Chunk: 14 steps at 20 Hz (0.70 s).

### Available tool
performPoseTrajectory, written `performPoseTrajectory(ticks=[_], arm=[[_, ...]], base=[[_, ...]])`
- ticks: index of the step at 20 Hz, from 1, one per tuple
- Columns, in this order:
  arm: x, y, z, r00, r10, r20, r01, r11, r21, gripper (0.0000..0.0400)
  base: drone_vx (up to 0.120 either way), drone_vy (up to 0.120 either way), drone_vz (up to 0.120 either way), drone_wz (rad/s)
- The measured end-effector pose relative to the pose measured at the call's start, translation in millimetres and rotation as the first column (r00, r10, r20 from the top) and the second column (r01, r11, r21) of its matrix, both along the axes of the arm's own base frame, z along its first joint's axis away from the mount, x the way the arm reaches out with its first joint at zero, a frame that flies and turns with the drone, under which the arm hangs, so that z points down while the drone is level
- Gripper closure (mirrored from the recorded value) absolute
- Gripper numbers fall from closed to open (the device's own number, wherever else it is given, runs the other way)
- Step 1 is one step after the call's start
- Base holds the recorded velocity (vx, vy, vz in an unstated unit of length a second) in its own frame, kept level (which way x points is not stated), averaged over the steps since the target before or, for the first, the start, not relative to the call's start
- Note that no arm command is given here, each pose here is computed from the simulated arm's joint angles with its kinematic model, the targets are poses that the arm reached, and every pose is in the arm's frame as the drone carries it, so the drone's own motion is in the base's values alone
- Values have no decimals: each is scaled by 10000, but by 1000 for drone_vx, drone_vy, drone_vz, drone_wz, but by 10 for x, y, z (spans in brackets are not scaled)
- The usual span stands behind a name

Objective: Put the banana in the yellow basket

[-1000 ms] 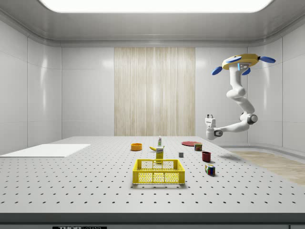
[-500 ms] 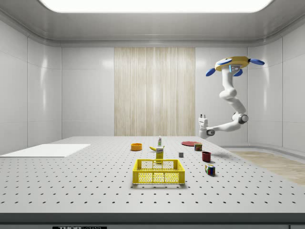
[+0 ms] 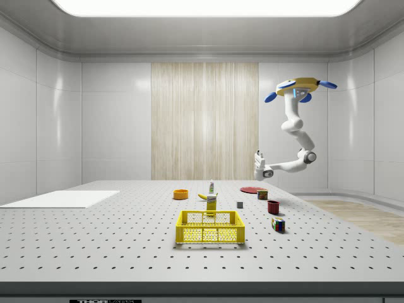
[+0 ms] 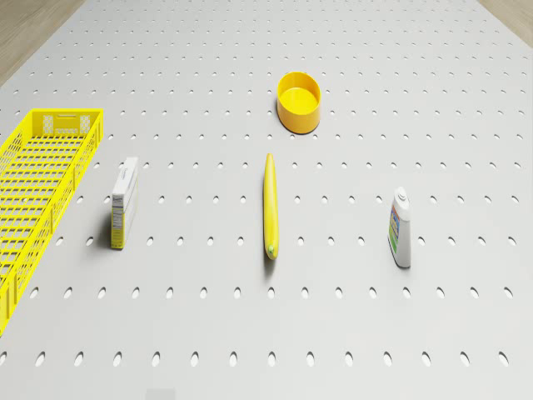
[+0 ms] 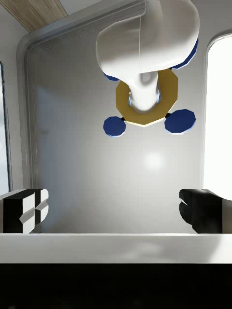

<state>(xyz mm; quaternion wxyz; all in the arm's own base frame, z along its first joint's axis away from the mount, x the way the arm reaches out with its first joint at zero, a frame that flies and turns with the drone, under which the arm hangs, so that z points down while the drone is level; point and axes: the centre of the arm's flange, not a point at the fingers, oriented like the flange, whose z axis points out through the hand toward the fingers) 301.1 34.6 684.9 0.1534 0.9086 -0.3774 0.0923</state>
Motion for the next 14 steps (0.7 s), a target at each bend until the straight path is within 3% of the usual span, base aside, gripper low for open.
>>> performPoseTrajectory(ticks=[4, 7, 9, 11, 14], arm=[[3, 279, -163, 9999, -96, 36, 103, 9474, -3199, 0], [11, 522, -460, 9998, -200, 100, 217, 7562, -6540, 0], [21, 626, -764, 9995, -269, 177, 290, 5092, -8602, 0], [32, 625, -1107, 9991, -317, 281, 335, 1863, -9819, 0], [47, 434, -1538, 9985, -325, 439, 327, -2890, -9568, 0]], base=[[120, -120, 0, 0], [120, -93, 0, 0], [120, 0, 0, 0], [120, 0, -60, 0], [120, 0, -120, 0]])
